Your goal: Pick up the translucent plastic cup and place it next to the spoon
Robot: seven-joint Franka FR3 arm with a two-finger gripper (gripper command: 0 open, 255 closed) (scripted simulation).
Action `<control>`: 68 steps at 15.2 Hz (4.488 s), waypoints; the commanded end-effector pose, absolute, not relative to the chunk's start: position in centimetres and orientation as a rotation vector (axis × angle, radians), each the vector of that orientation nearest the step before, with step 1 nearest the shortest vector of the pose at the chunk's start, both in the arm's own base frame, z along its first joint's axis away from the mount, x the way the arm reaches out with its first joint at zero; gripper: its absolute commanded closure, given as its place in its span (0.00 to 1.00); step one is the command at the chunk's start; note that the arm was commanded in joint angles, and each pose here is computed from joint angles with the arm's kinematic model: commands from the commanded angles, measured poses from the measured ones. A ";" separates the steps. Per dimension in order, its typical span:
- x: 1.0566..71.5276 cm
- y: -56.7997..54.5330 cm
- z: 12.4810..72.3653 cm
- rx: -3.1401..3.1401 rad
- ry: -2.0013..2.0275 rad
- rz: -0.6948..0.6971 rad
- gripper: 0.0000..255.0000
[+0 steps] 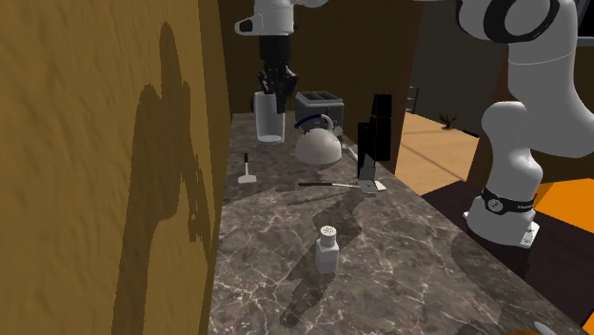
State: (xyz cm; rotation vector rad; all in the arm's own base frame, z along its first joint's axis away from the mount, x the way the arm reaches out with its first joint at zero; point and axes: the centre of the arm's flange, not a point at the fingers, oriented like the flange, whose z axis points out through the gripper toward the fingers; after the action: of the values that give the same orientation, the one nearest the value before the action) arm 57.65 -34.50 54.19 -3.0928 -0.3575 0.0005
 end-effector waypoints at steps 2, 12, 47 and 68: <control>57.6 -34.5 55.8 -3.093 -0.358 0.001 1.00; 55.7 -28.2 58.1 -3.093 -0.358 0.001 1.00; 44.8 8.3 55.1 -3.093 -0.358 0.001 1.00; 44.8 8.3 44.0 -3.093 -0.358 0.001 1.00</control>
State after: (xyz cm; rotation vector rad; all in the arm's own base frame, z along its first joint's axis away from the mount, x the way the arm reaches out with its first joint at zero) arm 44.78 8.37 44.52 -3.0929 -0.3576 0.0021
